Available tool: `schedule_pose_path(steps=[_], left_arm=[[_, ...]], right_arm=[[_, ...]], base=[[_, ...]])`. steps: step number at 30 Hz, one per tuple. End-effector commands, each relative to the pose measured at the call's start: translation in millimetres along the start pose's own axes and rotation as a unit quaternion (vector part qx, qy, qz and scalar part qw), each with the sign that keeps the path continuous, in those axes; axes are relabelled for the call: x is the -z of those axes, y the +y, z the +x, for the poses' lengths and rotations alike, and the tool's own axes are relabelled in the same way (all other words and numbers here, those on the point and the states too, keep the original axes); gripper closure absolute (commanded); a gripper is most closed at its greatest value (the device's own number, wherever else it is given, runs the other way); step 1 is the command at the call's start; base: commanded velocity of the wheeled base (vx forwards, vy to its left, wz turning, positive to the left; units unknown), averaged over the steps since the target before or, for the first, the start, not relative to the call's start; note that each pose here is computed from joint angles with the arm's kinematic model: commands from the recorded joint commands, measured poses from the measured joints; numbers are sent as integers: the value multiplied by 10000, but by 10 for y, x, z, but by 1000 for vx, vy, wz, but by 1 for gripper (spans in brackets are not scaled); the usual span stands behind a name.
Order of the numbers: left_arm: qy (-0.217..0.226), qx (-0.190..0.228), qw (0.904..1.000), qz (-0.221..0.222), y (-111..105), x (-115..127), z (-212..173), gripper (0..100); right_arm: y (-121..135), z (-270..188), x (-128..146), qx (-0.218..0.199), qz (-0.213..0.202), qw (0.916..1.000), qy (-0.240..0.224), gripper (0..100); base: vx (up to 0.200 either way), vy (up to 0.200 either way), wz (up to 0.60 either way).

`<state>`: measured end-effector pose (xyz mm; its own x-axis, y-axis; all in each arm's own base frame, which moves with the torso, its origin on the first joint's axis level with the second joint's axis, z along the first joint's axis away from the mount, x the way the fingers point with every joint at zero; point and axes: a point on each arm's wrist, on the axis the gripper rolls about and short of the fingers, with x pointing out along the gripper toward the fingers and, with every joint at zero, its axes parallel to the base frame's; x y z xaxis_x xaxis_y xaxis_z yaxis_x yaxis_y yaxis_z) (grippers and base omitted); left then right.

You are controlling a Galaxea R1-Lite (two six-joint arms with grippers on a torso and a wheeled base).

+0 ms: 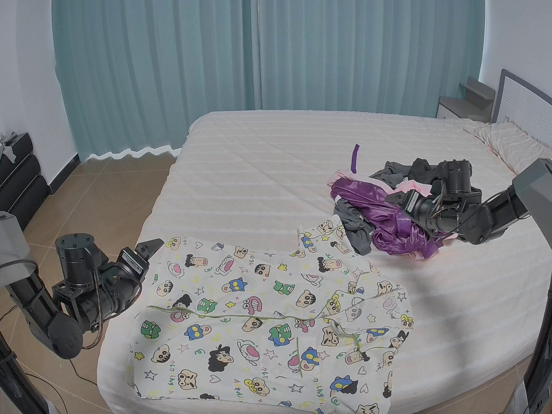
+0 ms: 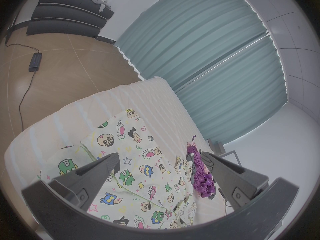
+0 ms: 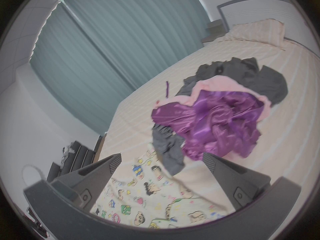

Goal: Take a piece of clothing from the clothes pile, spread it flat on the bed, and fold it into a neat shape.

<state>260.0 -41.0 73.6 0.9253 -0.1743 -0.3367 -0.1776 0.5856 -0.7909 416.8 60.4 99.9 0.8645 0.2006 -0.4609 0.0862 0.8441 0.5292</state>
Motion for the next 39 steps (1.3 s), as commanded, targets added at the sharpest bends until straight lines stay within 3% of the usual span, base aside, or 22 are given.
schedule_pose_path(steps=[1,13,39], left_arm=[[27,-92,10000,4,52,7,-37,0],[152,-158,9996,-194,80,65,-59,0],[223,-177,9994,-199,85,101,-74,0]], right_arm=[[297,403,583,-369,-323,9971,585,0],[253,1046,1085,-170,-498,9954,797,0],[231,1580,1218,140,-536,9983,191,0]], base=[[0,0,0],[0,0,0],[0,0,0]])
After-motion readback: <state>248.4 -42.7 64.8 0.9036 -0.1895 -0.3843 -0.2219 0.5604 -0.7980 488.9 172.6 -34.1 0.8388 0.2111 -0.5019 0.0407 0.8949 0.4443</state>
